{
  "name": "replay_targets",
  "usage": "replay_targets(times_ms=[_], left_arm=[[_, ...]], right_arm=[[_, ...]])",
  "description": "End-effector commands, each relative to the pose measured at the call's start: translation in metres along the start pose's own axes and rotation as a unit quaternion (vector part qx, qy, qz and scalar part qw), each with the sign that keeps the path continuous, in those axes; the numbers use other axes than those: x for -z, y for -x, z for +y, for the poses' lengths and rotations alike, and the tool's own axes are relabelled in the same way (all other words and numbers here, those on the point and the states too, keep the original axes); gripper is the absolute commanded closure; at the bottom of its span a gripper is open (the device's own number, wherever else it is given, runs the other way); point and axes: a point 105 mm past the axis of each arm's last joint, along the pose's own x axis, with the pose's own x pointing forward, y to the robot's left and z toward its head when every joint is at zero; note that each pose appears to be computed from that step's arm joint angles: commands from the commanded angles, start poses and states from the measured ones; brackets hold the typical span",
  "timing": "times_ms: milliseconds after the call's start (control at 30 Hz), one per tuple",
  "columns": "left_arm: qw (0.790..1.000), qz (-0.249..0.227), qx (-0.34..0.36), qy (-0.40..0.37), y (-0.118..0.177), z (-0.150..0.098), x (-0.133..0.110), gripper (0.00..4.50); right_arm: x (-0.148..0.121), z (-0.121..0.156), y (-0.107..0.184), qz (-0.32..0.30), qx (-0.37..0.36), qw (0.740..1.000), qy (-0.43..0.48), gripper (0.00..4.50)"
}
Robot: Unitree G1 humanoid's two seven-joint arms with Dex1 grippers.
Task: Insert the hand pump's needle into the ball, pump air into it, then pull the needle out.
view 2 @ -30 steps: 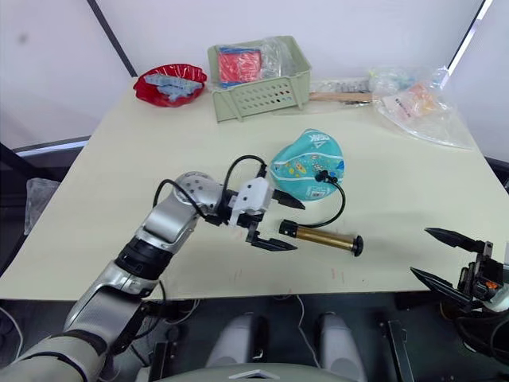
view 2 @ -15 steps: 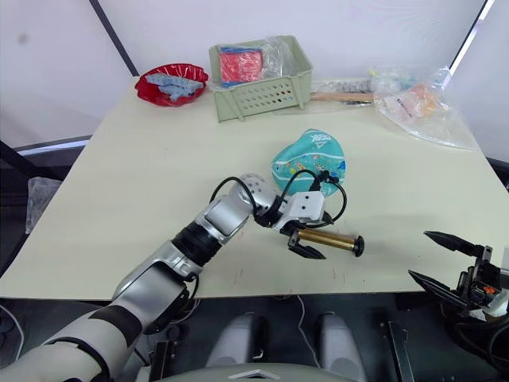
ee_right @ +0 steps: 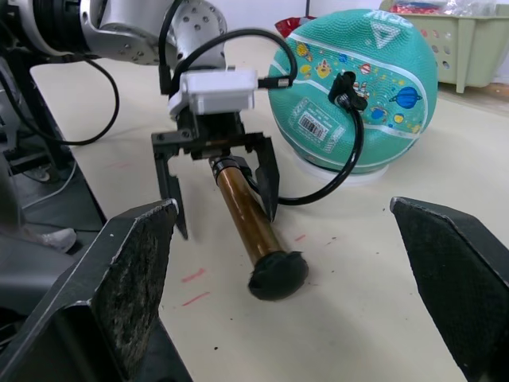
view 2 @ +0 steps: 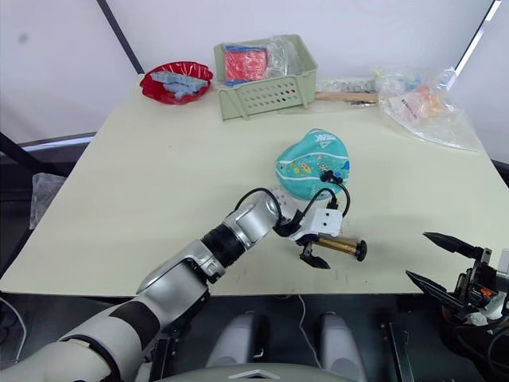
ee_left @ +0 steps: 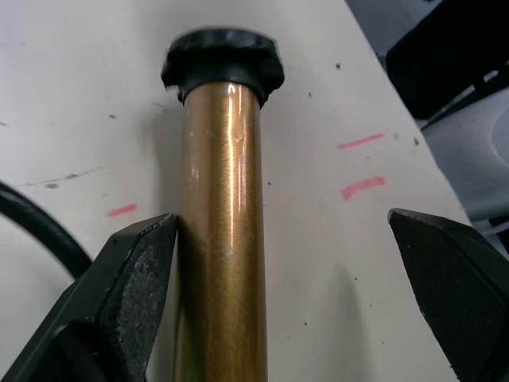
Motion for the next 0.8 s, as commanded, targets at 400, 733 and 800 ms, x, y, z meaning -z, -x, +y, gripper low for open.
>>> replay_targets(times_ms=[400, 733, 800], left_arm=[[0.999, 0.022, -0.007, -0.026, -0.003, 0.004, 0.002, 2.11], [0.995, -0.085, -0.035, -0.027, 0.019, 0.004, -0.035, 3.50], [0.993, -0.108, -0.044, -0.017, 0.024, 0.003, -0.041, 3.50]], right_arm=[[-0.008, 0.002, -0.006, -0.002, -0.005, 1.000, 0.013, 0.00], [-0.015, -0.003, -0.014, -0.021, 0.005, 1.000, -0.004, 0.00], [-0.018, -0.005, -0.016, -0.029, 0.013, 0.999, -0.011, 0.00]])
